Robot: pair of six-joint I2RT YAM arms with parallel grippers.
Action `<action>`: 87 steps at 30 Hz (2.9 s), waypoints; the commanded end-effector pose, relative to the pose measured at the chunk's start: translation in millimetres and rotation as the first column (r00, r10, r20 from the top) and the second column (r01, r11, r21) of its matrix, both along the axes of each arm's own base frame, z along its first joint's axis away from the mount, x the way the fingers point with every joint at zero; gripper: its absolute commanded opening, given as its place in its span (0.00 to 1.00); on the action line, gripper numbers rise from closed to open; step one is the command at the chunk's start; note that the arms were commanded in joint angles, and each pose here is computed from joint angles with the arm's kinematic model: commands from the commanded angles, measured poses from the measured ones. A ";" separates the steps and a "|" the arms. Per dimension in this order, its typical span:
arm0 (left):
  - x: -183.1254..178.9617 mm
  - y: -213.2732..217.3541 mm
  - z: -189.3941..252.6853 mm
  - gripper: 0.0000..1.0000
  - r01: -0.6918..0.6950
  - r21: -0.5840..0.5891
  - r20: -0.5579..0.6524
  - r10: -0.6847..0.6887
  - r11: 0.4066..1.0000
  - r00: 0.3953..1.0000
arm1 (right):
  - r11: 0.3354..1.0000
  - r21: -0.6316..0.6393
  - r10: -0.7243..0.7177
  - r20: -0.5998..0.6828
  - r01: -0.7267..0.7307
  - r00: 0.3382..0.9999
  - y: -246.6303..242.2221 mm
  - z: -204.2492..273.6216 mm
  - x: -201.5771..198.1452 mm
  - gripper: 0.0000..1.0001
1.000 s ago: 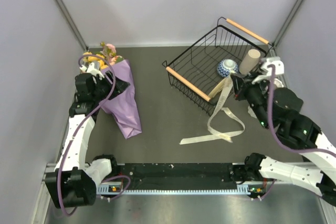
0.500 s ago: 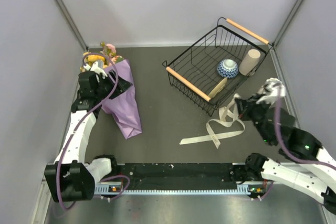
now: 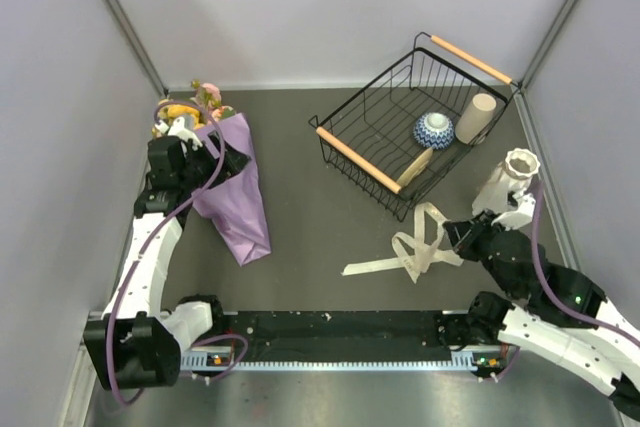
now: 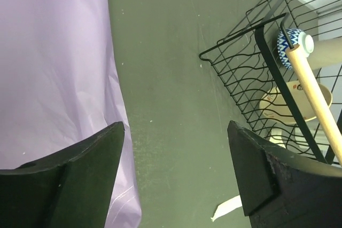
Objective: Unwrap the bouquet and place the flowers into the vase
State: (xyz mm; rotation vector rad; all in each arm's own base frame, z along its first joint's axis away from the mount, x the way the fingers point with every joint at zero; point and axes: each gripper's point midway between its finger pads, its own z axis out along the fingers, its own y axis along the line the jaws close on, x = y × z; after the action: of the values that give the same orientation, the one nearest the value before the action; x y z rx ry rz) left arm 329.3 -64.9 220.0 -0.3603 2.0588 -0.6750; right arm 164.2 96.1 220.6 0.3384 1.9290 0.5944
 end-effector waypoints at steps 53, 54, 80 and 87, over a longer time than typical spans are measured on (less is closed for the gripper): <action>17.0 -106.2 -44.0 0.87 0.238 -0.259 -0.078 -0.266 0.936 0.961 | 0.658 -0.326 0.728 0.044 -0.678 0.685 187.3 51.8 18.9 0.76; 17.3 -113.4 -45.5 0.89 0.267 -0.282 -0.073 -0.298 0.922 0.952 | 0.664 -0.325 0.725 0.061 -0.673 0.686 190.3 58.1 22.0 0.76; -37.6 14.8 -48.9 0.90 -0.147 0.146 -0.052 0.156 0.978 0.986 | 0.658 -0.251 0.718 -0.075 -0.710 0.692 372.9 -24.6 132.4 0.26; -8.3 -9.8 -92.4 0.81 0.041 0.174 -0.294 0.012 0.984 0.956 | 0.626 -0.375 0.647 -0.240 -0.684 0.724 330.4 -104.5 133.4 0.21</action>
State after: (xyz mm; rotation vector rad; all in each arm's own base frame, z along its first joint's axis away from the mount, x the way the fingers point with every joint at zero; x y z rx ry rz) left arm 293.6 -55.8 119.5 -0.4769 2.3305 -0.4003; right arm 291.4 448.3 136.6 -0.6947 2.1767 0.7235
